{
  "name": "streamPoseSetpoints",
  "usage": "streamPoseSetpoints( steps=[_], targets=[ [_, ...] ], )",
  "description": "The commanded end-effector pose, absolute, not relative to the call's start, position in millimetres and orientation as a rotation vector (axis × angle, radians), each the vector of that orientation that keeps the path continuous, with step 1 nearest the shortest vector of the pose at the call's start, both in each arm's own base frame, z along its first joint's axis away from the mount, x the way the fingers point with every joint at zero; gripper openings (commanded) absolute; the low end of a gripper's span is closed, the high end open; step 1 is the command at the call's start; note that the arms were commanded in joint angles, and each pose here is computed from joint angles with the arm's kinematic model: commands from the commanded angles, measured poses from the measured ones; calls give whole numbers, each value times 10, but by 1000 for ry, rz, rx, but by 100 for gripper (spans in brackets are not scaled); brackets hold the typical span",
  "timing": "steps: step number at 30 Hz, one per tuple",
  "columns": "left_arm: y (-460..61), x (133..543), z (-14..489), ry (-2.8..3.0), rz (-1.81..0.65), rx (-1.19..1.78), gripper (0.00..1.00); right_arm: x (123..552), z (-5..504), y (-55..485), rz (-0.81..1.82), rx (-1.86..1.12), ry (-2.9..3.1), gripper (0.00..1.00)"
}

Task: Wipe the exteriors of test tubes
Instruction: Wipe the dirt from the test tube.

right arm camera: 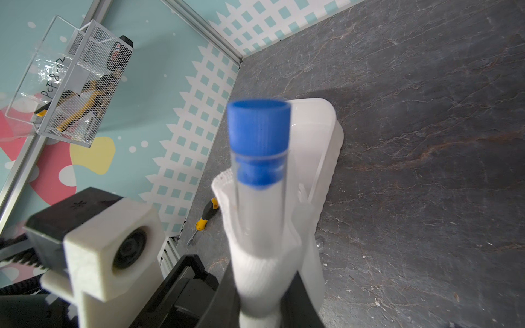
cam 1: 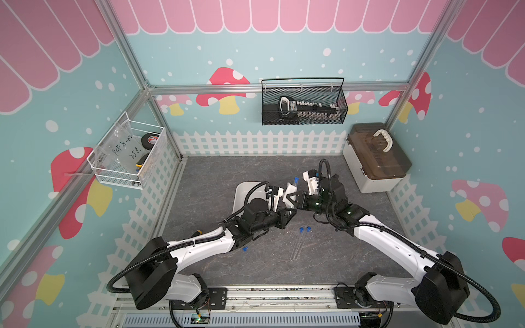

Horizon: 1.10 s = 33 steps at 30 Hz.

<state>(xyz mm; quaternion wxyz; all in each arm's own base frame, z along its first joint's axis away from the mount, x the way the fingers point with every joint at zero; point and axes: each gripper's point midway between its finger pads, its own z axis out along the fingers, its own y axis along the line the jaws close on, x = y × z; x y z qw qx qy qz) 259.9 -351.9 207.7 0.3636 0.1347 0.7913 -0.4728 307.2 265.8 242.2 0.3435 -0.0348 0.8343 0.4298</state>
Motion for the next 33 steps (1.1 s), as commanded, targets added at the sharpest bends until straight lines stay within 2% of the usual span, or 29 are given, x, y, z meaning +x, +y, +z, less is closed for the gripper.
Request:
streamPoseSetpoints(
  steps=[1,21,33],
  targets=[
    [-3551,2422,2018,2077,-1241,413,12,3373,2777,2493,1045,-36,2027,20],
    [-3547,2472,2065,2060,-1226,398,11,2806,2106,2667,1123,-38,2178,21],
    [-3567,2427,2056,2067,-1257,411,12,3223,2455,2560,1054,-43,2088,21]
  ],
)
